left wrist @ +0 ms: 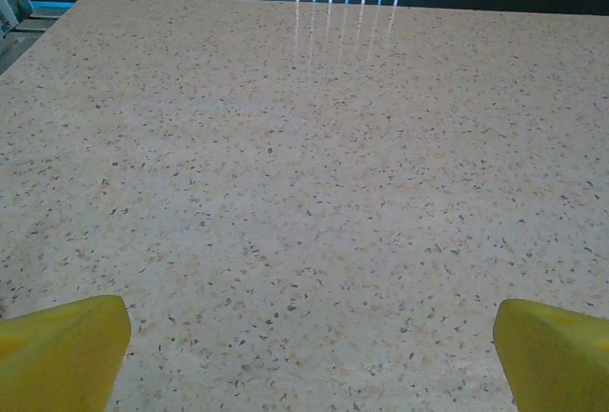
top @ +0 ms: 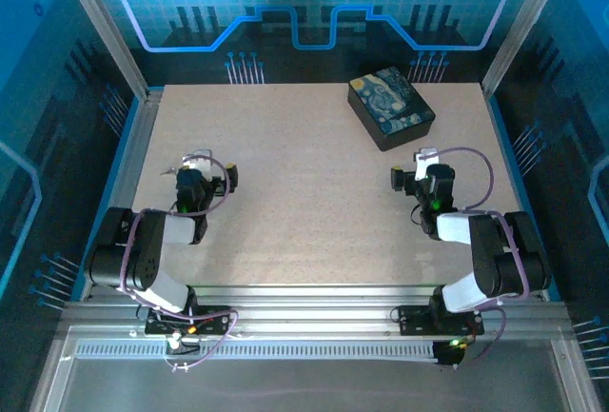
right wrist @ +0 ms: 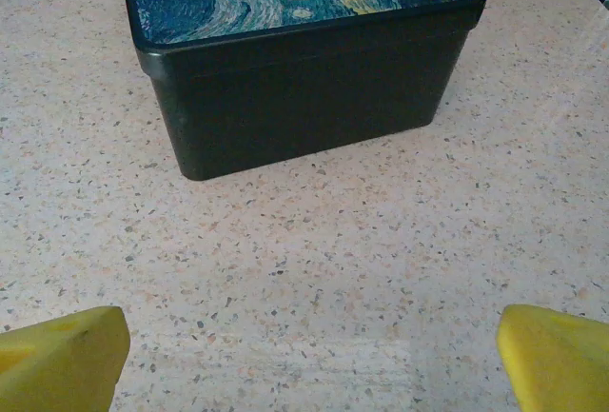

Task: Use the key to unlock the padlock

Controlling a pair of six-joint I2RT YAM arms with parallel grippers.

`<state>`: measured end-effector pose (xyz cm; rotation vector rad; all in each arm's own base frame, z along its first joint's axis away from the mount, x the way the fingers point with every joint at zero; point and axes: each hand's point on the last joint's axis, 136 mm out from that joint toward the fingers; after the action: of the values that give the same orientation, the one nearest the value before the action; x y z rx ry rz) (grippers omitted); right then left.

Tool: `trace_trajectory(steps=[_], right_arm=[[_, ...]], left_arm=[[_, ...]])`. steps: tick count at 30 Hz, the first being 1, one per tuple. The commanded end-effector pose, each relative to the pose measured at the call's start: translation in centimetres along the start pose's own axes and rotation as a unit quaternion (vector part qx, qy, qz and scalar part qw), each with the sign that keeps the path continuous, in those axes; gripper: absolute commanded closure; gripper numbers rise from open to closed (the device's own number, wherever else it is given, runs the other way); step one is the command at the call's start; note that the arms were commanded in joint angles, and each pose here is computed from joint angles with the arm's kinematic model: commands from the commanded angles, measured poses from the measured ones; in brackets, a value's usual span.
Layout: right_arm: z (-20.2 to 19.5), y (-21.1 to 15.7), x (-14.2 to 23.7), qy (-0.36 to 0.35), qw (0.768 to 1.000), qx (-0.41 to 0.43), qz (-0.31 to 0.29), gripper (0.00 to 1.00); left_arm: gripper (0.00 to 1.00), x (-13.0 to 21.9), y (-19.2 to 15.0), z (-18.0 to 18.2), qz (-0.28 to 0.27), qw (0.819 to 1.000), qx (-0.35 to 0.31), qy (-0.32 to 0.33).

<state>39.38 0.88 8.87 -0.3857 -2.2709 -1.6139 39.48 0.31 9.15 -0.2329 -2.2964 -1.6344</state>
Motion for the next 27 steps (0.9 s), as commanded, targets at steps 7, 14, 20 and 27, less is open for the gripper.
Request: trace_trajectory(steps=[7,14,20,27], right_arm=[[-0.11,0.82,0.12,-0.01,1.0,-0.005,-0.017,0.0],[-0.11,0.89,0.11,-0.01,1.0,-0.005,-0.018,0.0],[-0.11,0.86,0.1,-0.01,1.0,-0.005,-0.017,0.0],[-0.15,0.88,0.1,-0.01,1.0,-0.005,-0.017,0.0]], left_arm=[[0.01,-0.18,0.21,-0.69,0.004,1.0,0.0,-0.023],[0.01,-0.22,0.23,-0.73,0.005,1.0,0.001,-0.023],[0.01,-0.22,0.19,-0.71,0.01,0.999,0.007,-0.032],[0.01,-0.22,0.21,-0.73,0.01,0.999,0.007,-0.032]])
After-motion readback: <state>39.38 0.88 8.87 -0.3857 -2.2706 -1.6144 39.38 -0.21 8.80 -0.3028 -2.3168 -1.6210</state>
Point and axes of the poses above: each hand's point on the last joint's axis, 136 mm out from that joint toward the fingers, its own x axis back along the fingers, its own z axis along the line the jaws close on, y = z × x, and after that the axes turned 15 degrees about x, right-handed
